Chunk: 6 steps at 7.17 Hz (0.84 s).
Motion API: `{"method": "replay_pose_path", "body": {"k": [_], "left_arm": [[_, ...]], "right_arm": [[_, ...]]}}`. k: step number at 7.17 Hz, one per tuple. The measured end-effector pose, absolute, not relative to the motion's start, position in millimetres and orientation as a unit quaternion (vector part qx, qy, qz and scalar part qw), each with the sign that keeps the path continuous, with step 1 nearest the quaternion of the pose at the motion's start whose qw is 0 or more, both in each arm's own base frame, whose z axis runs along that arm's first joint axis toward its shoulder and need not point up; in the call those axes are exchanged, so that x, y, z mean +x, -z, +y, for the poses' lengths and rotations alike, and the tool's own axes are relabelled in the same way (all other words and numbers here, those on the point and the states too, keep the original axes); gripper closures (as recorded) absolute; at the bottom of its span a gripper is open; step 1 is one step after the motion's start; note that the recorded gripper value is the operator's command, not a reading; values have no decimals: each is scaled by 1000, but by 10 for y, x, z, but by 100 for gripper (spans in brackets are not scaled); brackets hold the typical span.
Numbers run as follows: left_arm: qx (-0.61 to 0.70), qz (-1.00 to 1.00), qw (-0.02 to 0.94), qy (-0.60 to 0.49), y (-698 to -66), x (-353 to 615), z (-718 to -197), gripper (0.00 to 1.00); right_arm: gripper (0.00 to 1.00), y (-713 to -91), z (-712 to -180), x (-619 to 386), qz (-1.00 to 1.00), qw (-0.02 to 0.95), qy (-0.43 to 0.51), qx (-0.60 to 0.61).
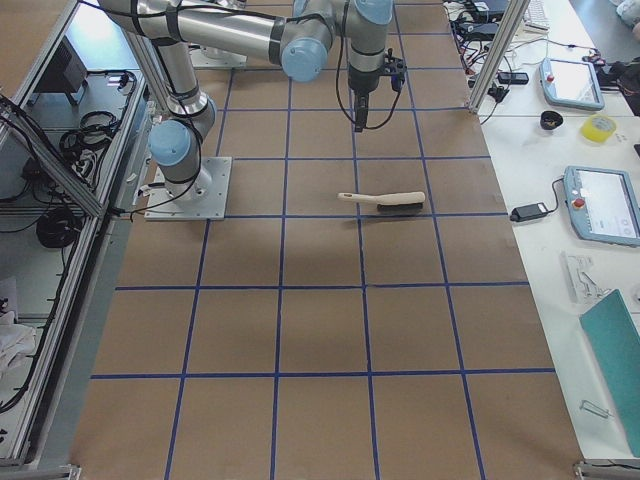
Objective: Sweep and dump trash into bin
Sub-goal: 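Return the empty dustpan with the left gripper while the right releases the brush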
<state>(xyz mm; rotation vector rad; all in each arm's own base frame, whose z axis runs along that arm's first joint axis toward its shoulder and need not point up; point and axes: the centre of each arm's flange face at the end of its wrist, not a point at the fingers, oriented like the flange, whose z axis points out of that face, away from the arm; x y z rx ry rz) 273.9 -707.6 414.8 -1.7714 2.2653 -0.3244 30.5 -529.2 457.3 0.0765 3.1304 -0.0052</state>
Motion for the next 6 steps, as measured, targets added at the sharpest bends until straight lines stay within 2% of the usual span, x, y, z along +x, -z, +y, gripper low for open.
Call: {"method": "replay_pose_path", "body": {"k": [6], "left_arm": [[-663, 741, 91, 48, -3220, 1365, -7454, 100]], "right_arm": [[0, -4721, -5103, 850, 1000, 12, -5, -10]]}}
